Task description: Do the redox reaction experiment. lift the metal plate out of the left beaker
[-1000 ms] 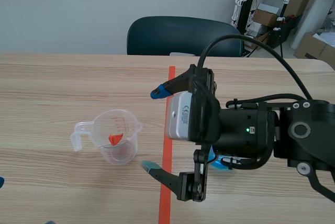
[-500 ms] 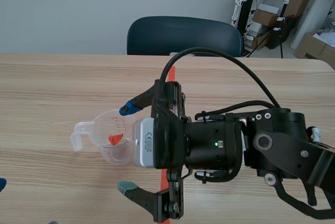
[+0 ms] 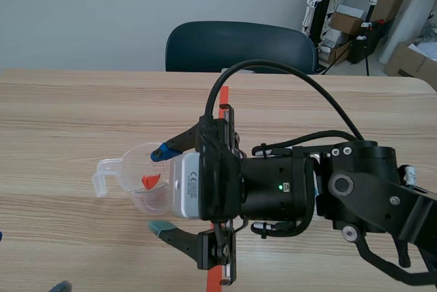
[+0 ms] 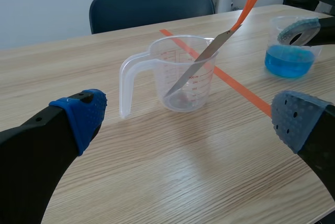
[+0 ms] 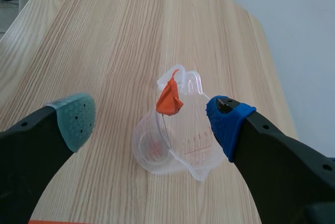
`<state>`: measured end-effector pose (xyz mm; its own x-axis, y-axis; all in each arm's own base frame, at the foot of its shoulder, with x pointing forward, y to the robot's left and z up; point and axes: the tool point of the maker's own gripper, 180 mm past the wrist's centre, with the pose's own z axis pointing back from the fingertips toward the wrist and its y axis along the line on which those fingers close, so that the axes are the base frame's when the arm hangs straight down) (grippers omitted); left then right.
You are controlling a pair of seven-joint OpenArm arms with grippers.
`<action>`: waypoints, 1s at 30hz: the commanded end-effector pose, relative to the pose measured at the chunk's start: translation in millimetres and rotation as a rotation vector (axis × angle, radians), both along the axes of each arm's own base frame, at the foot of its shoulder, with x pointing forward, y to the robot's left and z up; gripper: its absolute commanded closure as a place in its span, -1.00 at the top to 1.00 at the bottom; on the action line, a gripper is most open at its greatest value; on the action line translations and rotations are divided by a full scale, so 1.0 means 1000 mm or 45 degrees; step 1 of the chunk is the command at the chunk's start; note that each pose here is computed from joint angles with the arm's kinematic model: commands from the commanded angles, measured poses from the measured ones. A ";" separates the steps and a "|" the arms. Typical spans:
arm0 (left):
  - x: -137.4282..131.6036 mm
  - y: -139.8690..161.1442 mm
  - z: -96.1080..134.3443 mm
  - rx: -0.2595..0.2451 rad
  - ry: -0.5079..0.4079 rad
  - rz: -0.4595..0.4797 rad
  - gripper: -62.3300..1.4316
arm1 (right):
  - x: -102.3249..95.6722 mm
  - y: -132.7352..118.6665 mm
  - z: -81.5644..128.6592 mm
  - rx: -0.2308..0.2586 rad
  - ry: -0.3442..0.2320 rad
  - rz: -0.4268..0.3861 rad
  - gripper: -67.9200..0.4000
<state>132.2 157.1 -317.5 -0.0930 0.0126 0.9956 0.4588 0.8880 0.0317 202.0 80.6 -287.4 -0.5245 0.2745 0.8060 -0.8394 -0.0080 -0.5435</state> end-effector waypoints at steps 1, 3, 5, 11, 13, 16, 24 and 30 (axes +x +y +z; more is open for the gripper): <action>0.002 -0.001 0.007 -0.024 -0.032 0.006 1.00 | 0.006 0.005 0.013 0.045 -0.035 0.004 0.22; 0.002 -0.001 0.007 -0.024 -0.032 0.006 1.00 | 0.005 0.006 0.014 0.050 -0.033 0.008 0.16; 0.002 -0.001 0.007 -0.024 -0.032 0.006 1.00 | 0.003 0.009 0.014 0.055 -0.030 0.015 0.16; 0.002 -0.001 0.007 -0.024 -0.032 0.006 1.00 | -0.009 0.018 0.010 0.039 -0.041 0.067 0.16; 0.002 -0.001 0.007 -0.024 -0.032 0.006 1.00 | -0.012 0.020 0.008 0.032 -0.041 0.079 0.16; 0.002 -0.001 0.007 -0.024 -0.033 0.006 1.00 | -0.014 0.020 0.007 0.029 -0.037 0.083 0.06; 0.002 -0.001 0.008 -0.028 -0.042 0.006 1.00 | -0.003 0.017 0.008 0.027 -0.090 0.018 -0.22; 0.002 -0.001 0.008 -0.028 -0.042 0.006 1.00 | 0.007 0.016 0.014 0.054 -0.147 -0.030 -0.57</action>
